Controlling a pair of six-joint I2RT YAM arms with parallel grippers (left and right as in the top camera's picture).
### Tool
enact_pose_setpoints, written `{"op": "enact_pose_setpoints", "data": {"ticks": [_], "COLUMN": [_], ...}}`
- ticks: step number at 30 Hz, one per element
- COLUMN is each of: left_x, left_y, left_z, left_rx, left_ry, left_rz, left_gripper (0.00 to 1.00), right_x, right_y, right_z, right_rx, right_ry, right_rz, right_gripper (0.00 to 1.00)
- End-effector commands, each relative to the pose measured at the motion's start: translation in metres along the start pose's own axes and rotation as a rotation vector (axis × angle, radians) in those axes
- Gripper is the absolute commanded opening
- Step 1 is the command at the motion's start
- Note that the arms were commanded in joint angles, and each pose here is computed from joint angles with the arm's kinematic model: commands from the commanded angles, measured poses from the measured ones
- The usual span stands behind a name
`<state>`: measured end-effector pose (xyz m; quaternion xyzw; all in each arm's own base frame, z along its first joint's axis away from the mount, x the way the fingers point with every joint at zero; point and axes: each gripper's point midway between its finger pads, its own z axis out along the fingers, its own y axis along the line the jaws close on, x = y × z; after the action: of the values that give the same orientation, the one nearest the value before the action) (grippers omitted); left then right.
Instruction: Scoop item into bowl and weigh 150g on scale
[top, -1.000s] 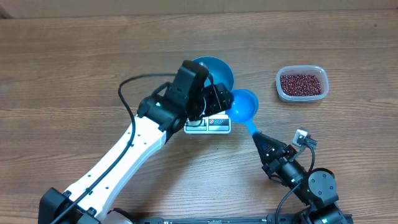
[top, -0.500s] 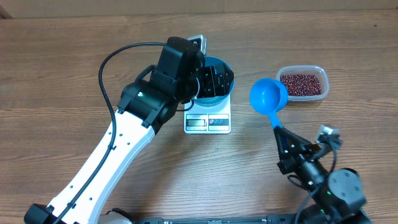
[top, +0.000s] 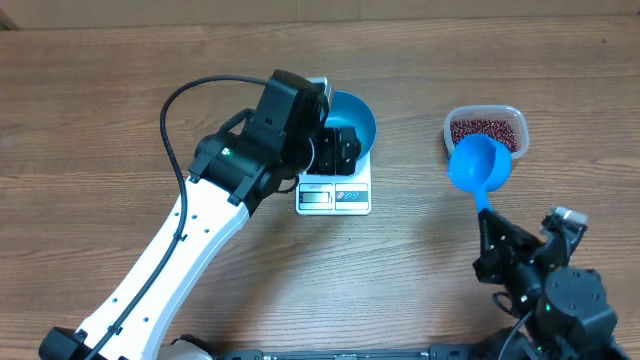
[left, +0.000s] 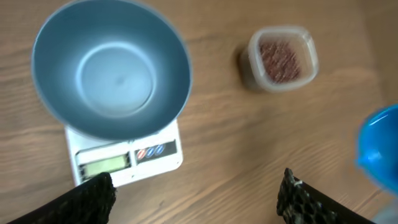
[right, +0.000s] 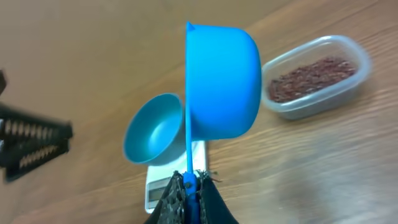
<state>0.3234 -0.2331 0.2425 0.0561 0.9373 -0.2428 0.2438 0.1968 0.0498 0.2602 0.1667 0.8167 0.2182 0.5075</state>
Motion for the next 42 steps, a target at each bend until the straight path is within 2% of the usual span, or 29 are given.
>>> {"op": "enact_pose_setpoints", "data": {"ticks": [1, 5, 9, 11, 14, 16, 19, 22, 26, 32, 42], "left_x": [0.004, 0.031, 0.052, 0.058, 0.065, 0.070, 0.077, 0.080, 0.083, 0.087, 0.090], "left_y": [0.000, 0.013, 0.024, 0.027, 0.027, 0.026, 0.022, 0.021, 0.013, 0.014, 0.014], "left_z": [-0.013, -0.018, -0.023, -0.025, -0.026, -0.025, -0.020, -0.012, 0.003, 0.019, 0.035], "left_rx": [-0.017, -0.068, -0.110, -0.122, -0.137, -0.160, -0.222, -0.296, -0.314, -0.315, -0.294], "left_ry": [0.020, 0.133, 0.221, 0.246, 0.267, 0.272, 0.264, 0.232, 0.207, 0.229, 0.211], "left_rz": [0.108, 0.105, 0.086, 0.080, 0.086, 0.114, 0.167, 0.202, 0.261, 0.264, 0.263], "left_gripper": [0.85, 0.87, 0.81, 0.73, 0.47, 0.34, 0.16, 0.05, 0.04, 0.04, 0.05], "right_x": [-0.021, -0.019, -0.021, -0.022, -0.025, -0.026, -0.025, -0.029, -0.037, -0.035, -0.026], "right_y": [0.001, 0.002, 0.009, 0.013, 0.020, 0.021, 0.020, 0.023, 0.030, 0.028, 0.004], "right_z": [-0.001, 0.009, 0.023, 0.028, 0.030, 0.030, 0.030, 0.031, 0.033, 0.033, 0.027], "right_rx": [0.099, 0.192, 0.218, 0.207, 0.177, 0.171, 0.172, 0.162, 0.134, 0.148, 0.263], "right_ry": [0.004, 0.121, 0.170, 0.166, 0.157, 0.155, 0.156, 0.142, 0.108, 0.106, 0.129], "right_rz": [-0.018, -0.051, -0.063, -0.059, -0.051, -0.050, -0.050, -0.047, -0.032, 0.066, 0.035], "right_gripper": [0.04, 0.04, 0.04, 0.04, 0.04, 0.04, 0.04, 0.04, 0.04, 0.04, 0.04]}}
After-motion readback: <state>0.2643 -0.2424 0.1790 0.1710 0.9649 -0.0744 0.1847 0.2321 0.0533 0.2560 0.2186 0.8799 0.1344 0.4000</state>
